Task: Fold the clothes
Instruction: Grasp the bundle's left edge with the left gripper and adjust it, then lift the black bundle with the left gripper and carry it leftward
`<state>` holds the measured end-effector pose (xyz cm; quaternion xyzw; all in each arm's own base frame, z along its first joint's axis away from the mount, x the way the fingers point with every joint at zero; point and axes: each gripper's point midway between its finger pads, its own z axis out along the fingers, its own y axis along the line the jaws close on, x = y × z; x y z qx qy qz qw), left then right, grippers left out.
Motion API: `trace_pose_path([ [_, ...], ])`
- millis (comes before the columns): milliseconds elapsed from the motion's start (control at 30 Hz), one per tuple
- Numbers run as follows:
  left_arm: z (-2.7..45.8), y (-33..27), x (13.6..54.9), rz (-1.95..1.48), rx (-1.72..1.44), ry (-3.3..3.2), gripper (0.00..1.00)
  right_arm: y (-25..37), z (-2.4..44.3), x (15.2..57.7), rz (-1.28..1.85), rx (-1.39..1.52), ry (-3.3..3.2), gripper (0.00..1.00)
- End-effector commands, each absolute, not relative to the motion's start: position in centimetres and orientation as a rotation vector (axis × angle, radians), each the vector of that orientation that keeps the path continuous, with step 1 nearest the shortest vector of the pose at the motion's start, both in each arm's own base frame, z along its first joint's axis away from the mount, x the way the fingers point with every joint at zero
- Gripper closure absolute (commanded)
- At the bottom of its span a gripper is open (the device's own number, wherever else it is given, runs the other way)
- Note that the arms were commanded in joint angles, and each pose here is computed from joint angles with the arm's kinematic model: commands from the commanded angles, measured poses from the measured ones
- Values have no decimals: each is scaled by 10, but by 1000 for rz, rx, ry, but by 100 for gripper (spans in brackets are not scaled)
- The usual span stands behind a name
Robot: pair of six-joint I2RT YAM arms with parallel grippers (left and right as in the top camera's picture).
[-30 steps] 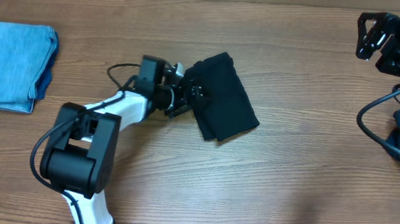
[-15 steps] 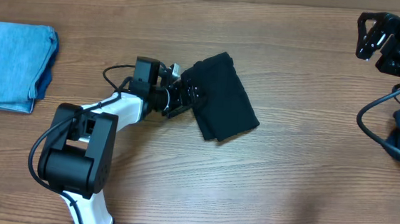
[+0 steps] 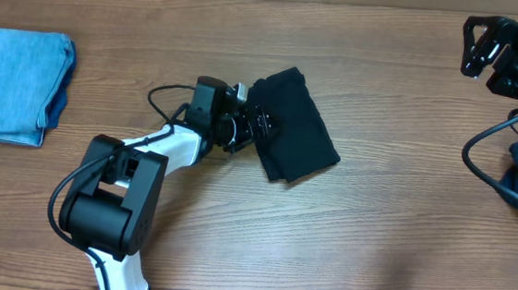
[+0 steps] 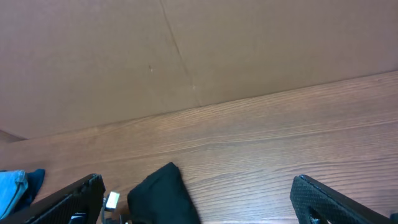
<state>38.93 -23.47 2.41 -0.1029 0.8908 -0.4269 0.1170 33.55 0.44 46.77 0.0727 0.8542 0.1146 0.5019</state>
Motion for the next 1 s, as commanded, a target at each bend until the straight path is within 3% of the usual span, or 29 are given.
trace_pose_path([
  [0,-53,-212,351,-1026,-508,2818,25,3,472,334,266,175,2050,0],
  [433,-48,-212,363,-1020,-435,2758,67,3,472,334,266,175,2050,0],
  [600,-41,-214,370,-1046,-395,2718,94,3,472,334,266,175,2050,0],
  [967,-1,-222,395,-1186,-305,2602,96,3,472,334,266,175,2050,0],
])
